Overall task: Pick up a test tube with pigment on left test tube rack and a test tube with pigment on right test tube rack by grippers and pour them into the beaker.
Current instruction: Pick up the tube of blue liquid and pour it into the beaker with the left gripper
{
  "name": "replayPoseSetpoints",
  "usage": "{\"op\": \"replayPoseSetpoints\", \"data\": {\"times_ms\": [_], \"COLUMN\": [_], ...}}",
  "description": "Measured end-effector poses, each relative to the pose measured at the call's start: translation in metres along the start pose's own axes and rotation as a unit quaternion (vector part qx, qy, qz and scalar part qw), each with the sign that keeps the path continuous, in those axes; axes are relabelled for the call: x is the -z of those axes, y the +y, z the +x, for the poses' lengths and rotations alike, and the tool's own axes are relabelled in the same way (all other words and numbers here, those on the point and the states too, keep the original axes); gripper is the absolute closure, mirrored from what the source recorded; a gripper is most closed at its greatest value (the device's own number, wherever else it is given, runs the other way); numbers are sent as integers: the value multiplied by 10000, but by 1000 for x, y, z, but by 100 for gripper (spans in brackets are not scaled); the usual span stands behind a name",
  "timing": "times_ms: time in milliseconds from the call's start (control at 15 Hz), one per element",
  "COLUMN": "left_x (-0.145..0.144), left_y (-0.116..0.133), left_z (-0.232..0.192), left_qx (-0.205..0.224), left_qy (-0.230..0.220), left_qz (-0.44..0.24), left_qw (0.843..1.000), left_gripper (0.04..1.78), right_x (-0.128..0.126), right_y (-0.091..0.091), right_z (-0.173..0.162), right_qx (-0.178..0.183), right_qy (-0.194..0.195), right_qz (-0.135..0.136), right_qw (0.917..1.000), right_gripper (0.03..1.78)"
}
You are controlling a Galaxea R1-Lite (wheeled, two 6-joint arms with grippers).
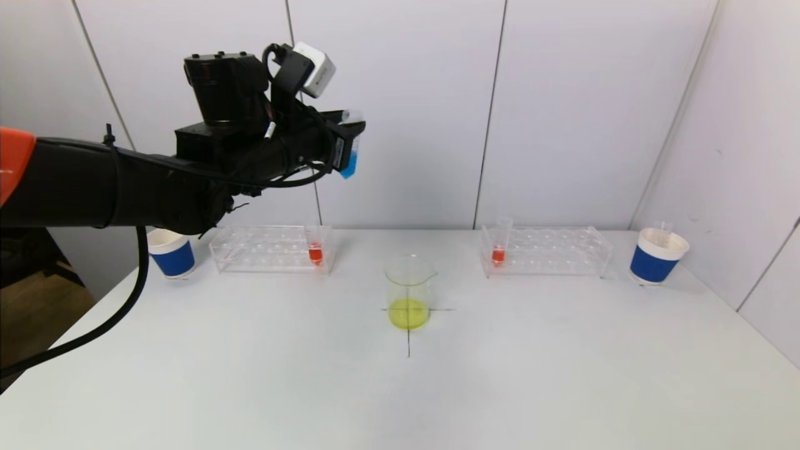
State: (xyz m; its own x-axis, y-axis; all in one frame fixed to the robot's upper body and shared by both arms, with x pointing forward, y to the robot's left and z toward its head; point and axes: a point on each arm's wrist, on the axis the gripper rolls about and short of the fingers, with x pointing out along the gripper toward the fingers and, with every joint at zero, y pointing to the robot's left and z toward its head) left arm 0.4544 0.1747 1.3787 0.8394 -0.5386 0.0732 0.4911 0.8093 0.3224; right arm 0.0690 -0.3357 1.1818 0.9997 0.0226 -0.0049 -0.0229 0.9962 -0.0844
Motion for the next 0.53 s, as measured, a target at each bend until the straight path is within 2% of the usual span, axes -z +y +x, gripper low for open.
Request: {"op": "replayPoseSetpoints", "data": {"times_ms": [133,333,533], "left_x": [7,15,20], "left_y": [-6,-9,-11], "left_z": [4,11,15], "left_qx": [44,22,95], "left_qy": [214,255,241], "left_qz": [15,31,475], "left_qw": [9998,9997,9985], "left_gripper": [138,138,138], "right_x": [0,0,0], "right_y": [0,0,0], "right_z": [0,0,0], "right_qx": [4,4,4], "right_qy": [-2,-2,-2], "right_qz": [-2,-2,0], "right_qw": [10000,10000,10000], "right_gripper": [5,5,5]}}
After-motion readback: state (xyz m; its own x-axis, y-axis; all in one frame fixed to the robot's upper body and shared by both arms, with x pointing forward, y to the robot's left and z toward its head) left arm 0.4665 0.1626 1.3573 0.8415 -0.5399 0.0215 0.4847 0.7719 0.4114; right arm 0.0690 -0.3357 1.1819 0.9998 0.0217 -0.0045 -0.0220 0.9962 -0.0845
